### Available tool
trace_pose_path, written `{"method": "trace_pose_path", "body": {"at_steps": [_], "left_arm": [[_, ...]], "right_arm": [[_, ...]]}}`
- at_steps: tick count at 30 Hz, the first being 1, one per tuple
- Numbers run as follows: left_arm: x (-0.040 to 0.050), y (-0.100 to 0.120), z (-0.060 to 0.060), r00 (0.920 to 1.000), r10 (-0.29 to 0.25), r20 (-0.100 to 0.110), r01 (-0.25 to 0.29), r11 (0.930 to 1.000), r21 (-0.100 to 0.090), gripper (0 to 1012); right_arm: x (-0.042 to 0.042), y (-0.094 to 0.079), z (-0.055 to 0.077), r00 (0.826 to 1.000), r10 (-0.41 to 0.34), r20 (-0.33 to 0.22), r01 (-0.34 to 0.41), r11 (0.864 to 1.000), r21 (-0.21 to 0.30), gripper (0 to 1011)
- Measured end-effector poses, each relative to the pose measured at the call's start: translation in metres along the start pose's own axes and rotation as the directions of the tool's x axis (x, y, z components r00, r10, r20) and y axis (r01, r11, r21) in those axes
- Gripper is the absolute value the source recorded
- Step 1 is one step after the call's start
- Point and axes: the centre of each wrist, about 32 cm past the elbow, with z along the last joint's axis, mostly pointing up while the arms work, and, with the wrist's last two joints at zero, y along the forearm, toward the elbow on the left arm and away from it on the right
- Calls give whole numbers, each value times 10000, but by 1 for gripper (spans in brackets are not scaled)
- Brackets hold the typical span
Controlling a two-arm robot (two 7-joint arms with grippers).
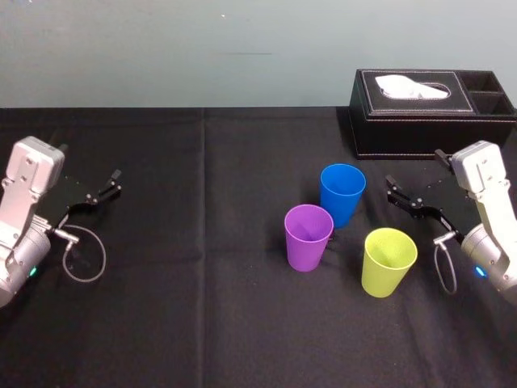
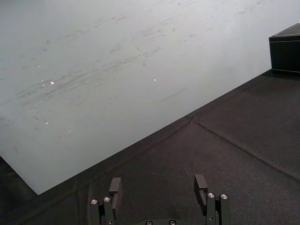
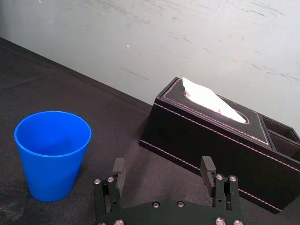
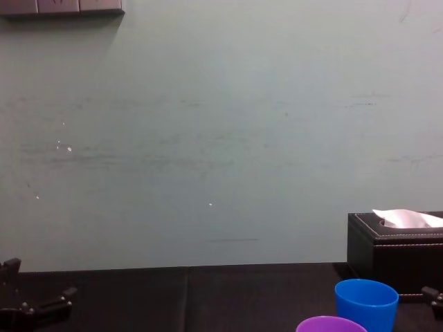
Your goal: Stack the three plastic cups sequentially using one hand.
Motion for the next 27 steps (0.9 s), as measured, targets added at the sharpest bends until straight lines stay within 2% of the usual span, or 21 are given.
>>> {"method": "trace_pose_path", "body": {"at_steps": [7,12,16,21,27], "left_arm": [[0,0,0,10000,1,0,-1,10000,0,1012],[0,0,0,10000,0,1,0,10000,-1,1011],[0,0,0,10000,0,0,0,10000,0,1011],[0,0,0,10000,0,0,0,10000,0,1011],[0,0,0,10000,0,0,0,10000,0,1011]], "right_arm": [[0,0,0,10000,-1,1,1,10000,0,1000],[-44,41,40,10000,15,50,-16,9999,146,1000],[-46,48,68,9999,1,101,-3,9997,240,1000],[-36,-31,163,10000,-49,62,46,9987,510,1000],[-4,-175,221,9999,-49,-142,57,9982,596,1000]]}}
